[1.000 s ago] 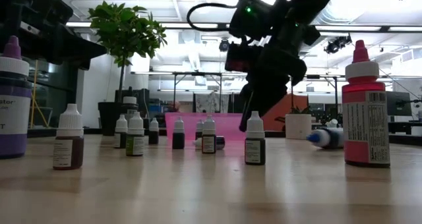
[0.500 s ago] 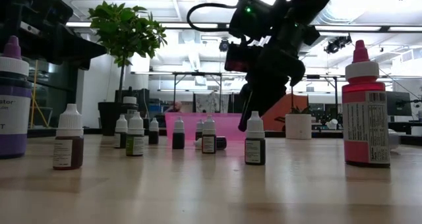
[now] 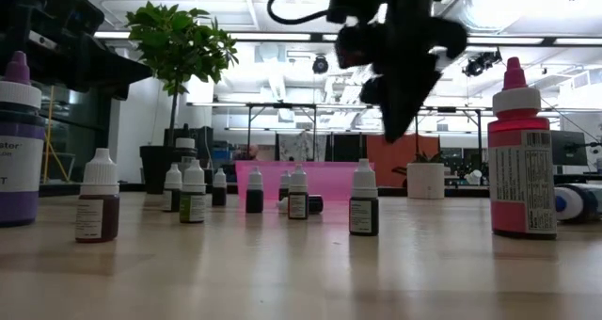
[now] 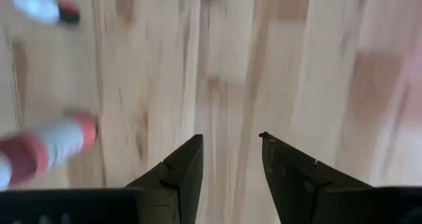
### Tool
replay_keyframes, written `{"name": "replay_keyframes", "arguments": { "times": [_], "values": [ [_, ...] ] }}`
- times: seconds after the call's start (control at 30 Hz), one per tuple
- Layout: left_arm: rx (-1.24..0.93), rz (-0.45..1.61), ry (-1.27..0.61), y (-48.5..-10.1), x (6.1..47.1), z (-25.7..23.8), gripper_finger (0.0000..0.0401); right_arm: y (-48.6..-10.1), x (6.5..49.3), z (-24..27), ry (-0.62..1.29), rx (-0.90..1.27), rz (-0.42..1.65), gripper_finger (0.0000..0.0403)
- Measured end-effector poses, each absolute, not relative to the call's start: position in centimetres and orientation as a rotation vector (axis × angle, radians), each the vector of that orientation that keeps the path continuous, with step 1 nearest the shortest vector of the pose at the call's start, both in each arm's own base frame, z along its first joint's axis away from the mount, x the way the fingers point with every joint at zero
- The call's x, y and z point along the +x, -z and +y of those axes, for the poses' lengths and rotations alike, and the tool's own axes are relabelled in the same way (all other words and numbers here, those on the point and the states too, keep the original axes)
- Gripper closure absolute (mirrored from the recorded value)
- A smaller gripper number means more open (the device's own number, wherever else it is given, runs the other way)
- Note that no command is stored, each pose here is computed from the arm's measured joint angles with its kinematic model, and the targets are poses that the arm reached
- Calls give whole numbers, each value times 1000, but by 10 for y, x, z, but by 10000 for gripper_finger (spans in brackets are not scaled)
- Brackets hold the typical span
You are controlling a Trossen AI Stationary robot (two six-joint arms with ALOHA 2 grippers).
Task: Pick & Place food coloring
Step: Put the large blue food coloring bottle into the red bin
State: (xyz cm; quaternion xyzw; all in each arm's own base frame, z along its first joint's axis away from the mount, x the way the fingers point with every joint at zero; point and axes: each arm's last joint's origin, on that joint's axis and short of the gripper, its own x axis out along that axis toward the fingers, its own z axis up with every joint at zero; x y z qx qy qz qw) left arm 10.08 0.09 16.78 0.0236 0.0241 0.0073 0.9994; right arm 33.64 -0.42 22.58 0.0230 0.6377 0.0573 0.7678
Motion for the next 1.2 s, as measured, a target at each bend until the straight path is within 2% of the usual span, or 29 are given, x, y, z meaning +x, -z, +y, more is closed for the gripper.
{"name": "replay_keyframes", "arguments": {
  "times": [0.17,0.3,0.5,0.7,0.9,1.2],
  "values": [
    [47,49,-14,-168,101,1,401,-248,326,5,-105,39,1527,258],
    [47,49,-14,-168,101,1,401,-262,313,23,-77,55,1563,258],
    [47,49,-15,-168,101,1,401,-269,269,51,-30,91,1615,258],
    [47,49,-15,-168,101,1,401,-255,227,67,-49,68,1616,258],
    [47,49,-15,-168,101,1,401,-236,198,77,-106,-65,1537,258],
    [47,49,-15,-168,101,1,401,-202,192,90,-254,-208,1394,258]
  ]
}}
